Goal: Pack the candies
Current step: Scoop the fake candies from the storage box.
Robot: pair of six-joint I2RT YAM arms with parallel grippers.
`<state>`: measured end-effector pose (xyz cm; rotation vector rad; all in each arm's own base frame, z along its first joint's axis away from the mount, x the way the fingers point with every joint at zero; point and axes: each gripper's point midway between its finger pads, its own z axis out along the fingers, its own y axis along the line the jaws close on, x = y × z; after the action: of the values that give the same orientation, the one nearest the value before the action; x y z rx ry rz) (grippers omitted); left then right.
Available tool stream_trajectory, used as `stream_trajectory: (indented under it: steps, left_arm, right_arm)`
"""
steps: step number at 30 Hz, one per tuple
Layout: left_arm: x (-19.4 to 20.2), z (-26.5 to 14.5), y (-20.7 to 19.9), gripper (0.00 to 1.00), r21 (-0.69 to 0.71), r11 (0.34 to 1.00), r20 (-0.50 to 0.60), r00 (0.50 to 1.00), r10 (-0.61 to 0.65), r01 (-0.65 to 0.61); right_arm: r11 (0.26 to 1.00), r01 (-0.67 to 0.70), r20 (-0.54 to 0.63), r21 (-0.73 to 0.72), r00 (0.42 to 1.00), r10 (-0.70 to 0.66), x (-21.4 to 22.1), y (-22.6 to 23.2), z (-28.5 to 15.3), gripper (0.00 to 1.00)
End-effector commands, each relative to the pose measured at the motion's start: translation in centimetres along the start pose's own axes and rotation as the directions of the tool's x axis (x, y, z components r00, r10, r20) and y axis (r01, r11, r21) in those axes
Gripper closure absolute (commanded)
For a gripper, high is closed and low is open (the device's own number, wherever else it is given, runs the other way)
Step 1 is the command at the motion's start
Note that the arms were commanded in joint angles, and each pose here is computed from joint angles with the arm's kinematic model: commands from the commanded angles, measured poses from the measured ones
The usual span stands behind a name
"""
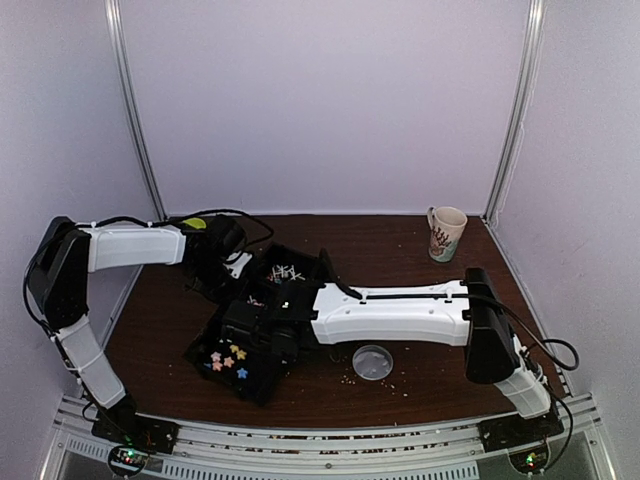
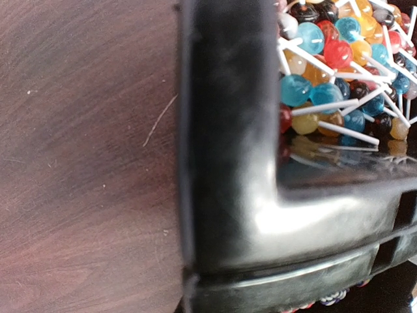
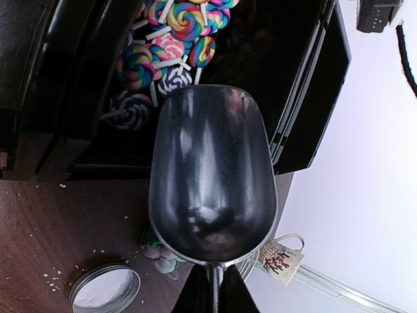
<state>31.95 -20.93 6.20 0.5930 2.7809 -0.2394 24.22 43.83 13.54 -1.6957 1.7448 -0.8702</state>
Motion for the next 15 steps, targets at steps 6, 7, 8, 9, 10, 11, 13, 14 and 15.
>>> stream_trajectory:
  steps: [6,7,8,9,10,11,13,14,15]
  left_arm:
    - [-2.6,-2.3,-1.8,1.0,0.099,0.995,0.086,0.996,0.016,-0.024]
    - [-2.7,-2.5,-1.9,1.0,0.101,0.994,0.094,0.995,0.019,-0.029]
    - [-2.9,-2.7,-2.0,1.0,0.106,0.994,0.103,0.994,0.022,-0.033]
    - [-3.0,-2.8,-1.9,1.0,0.105,0.994,0.11,0.994,0.024,-0.035]
    - [-2.9,-2.9,-1.9,1.0,0.099,0.994,0.112,0.993,0.026,-0.037]
    - [-3.0,-2.9,-1.8,1.0,0.097,0.995,0.115,0.993,0.026,-0.037]
    - [-3.2,-3.2,-2.1,1.0,0.105,0.993,0.13,0.991,0.031,-0.045]
    - [-3.3,-3.4,-2.3,1.0,0.117,0.992,0.139,0.99,0.032,-0.049]
    - [-3.5,-3.6,-2.6,1.0,0.13,0.99,0.152,0.988,0.035,-0.055]
  right_arm:
    - [0.996,0.046,-0.06,0.071,0.997,-0.042,1.8,-1.6,0.5,1.0]
    - [0.997,0.055,-0.059,0.06,0.997,-0.051,1.6,-1.2,0.8,1.0]
    - [0.997,0.061,-0.052,0.048,0.997,-0.058,1.4,-0.9,0.8,1.0]
    - [0.997,0.073,-0.048,0.033,0.996,-0.071,1.3,-0.5,0.9,1.0]
    - [0.996,0.084,-0.05,0.028,0.995,-0.083,1.3,-0.4,1.0,1.0]
    - [0.996,0.09,-0.05,0.027,0.995,-0.088,1.2,-0.3,1.1,1.0]
    - [0.995,0.1,-0.031,-0.015,0.994,-0.1,0.7,0.4,1.2,1.0]
    - [0.993,0.111,-0.015,-0.042,0.994,-0.111,0.4,1.0,1.3,1.0]
    - [0.99,0.129,-0.004,-0.063,0.992,-0.129,0.1,1.7,1.4,1.0]
